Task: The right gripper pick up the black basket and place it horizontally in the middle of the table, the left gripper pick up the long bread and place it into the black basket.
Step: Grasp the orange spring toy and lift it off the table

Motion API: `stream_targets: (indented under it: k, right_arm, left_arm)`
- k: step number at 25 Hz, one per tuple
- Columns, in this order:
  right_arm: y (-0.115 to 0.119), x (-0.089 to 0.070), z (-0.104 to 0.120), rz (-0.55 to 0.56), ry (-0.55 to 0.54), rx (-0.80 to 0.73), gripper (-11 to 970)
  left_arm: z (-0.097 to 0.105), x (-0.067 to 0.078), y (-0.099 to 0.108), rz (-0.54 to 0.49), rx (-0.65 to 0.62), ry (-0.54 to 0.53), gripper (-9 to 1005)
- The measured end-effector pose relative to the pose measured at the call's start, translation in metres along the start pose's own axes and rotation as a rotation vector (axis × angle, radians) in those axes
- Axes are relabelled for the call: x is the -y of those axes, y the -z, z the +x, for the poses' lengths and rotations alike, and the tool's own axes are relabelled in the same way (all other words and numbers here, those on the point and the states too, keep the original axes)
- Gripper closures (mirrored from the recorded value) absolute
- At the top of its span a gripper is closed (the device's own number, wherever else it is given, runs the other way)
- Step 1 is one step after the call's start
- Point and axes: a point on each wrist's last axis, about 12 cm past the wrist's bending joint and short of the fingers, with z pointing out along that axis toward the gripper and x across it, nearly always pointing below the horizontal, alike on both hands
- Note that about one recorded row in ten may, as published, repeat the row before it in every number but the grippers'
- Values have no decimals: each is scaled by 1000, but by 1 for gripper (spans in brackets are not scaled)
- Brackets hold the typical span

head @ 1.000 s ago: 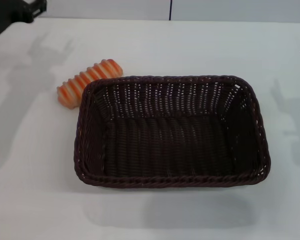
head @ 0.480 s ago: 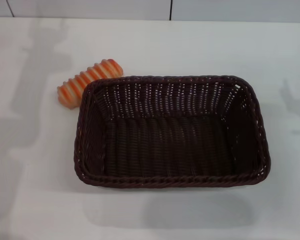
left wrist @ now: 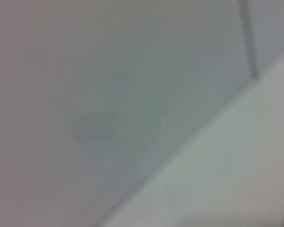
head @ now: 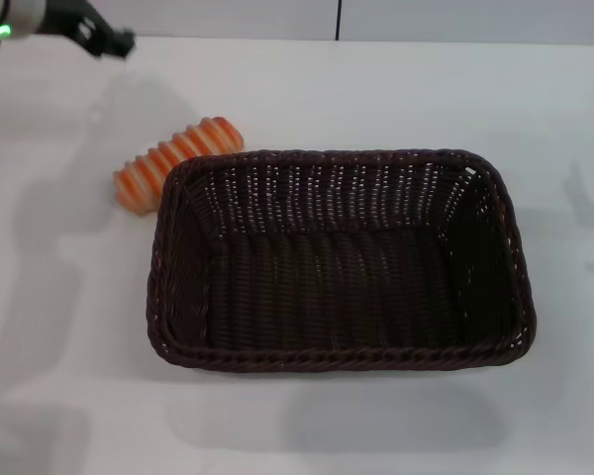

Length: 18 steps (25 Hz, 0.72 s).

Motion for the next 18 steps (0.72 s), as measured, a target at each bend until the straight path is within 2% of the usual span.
stream_targets:
  k: [1,6,12,18]
  right_arm:
    - [0,0,0,1,-1,0,119]
    - [1,1,0,4,-3,1,119]
    - [3,-2,-2,-6,-4,5,119]
    - [4,-4,-1,-10,-5,2,119]
  left_arm:
    - [1,9,-1,82,-56,-49,218]
    - [0,27,-4,218,-149,-88,222]
    - [1,45,-13,304,-194,-77,228]
    - [0,53,-21,333,-202,-74,243]
